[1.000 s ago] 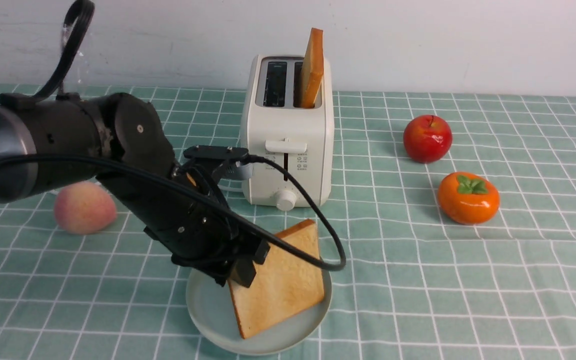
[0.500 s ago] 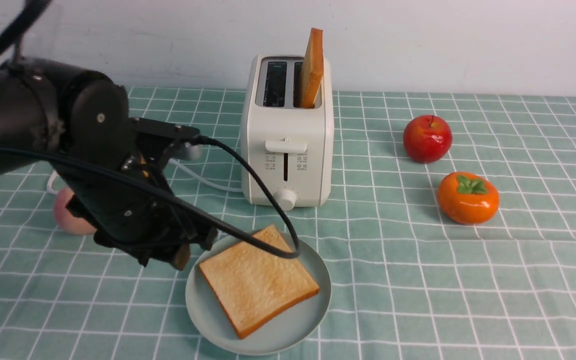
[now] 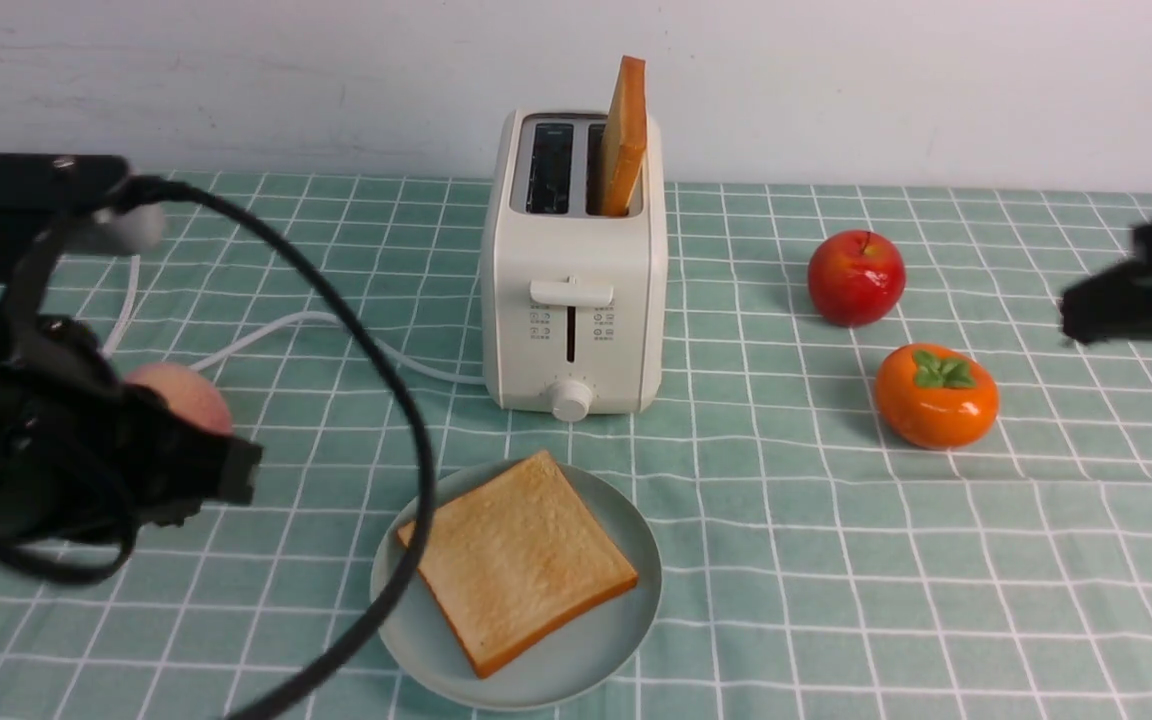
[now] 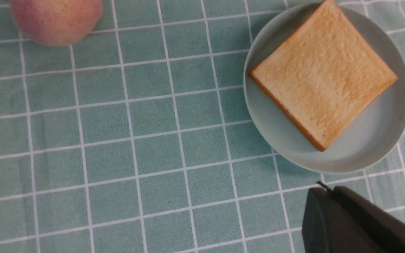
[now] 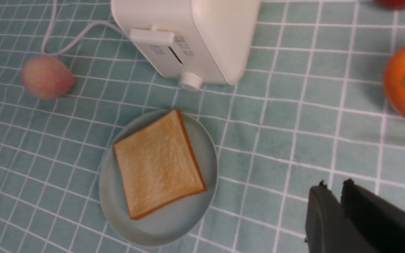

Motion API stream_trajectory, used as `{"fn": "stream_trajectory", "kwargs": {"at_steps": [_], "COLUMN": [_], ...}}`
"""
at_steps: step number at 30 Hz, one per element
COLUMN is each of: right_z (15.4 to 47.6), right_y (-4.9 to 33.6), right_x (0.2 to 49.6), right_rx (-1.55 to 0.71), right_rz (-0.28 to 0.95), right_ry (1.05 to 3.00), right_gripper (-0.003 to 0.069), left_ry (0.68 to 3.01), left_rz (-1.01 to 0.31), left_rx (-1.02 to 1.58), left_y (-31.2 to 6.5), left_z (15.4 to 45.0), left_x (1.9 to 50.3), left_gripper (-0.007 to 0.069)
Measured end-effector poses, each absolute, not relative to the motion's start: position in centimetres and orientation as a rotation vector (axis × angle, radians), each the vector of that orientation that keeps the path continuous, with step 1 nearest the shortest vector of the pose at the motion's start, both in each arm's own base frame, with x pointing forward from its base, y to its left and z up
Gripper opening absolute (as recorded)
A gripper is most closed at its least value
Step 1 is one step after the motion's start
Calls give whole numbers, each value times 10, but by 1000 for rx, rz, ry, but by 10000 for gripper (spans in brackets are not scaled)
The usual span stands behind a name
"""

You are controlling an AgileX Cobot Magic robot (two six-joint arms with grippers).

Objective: Take toasted bread from bread machine on blue coffee table place on plate.
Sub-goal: 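Grasp the toast slice in the toaster and pull it up out of the slot with the right gripper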

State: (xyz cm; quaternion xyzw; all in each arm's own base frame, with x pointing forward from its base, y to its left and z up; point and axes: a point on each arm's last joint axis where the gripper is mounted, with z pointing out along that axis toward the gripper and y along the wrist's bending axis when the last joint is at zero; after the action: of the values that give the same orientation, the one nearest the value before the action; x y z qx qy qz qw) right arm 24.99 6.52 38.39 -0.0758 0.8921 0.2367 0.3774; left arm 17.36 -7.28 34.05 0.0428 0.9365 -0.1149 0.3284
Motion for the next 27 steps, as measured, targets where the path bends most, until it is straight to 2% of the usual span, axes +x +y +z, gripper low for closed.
{"fn": "stream_trajectory", "kwargs": {"at_steps": [5,9,10,12,13,16,18,19,23,25,27], "right_z": [385,384,379,371,368,346,339,325,301,299,302], "right_y": [104,134,146,156,168,190,195,202,210,211,210], "right_x": [305,354,375,393,412,445,454,469,489,495,494], "right_rx": [-285,-325,-333,-339,-350,-369,-370,-368,-357,-347,-354], "right_rz": [633,624,627,630,636,644,645,645,638,634,622], "right_ry": [2241,2176,2158,2155,2130,2123,2117,2112,2110,2091,2086], "right_gripper": [129,239,299,353,412,509,531,549,517,387,206], "left_ry": [2356,2288,2265,2245,2225,2183,2169,2152,2139,2138,2136], "left_rz": [-379,-448,-479,-509,-548,-596,-605,-620,-631,-632,-632], "left_rx": [14,-38,-50,-58,-69,-75,-75,-77,-78,-78,-77], "left_y": [-56,-45,-41,-39,-37,-33,-32,-32,-31,-31,-31], "left_z": [333,324,320,317,314,313,313,315,316,316,316], "left_x": [135,104,93,84,76,64,61,58,55,55,55], "left_gripper": [-14,-14,-14,-14,-14,-14,-14,-14,-14,-14,-14]}}
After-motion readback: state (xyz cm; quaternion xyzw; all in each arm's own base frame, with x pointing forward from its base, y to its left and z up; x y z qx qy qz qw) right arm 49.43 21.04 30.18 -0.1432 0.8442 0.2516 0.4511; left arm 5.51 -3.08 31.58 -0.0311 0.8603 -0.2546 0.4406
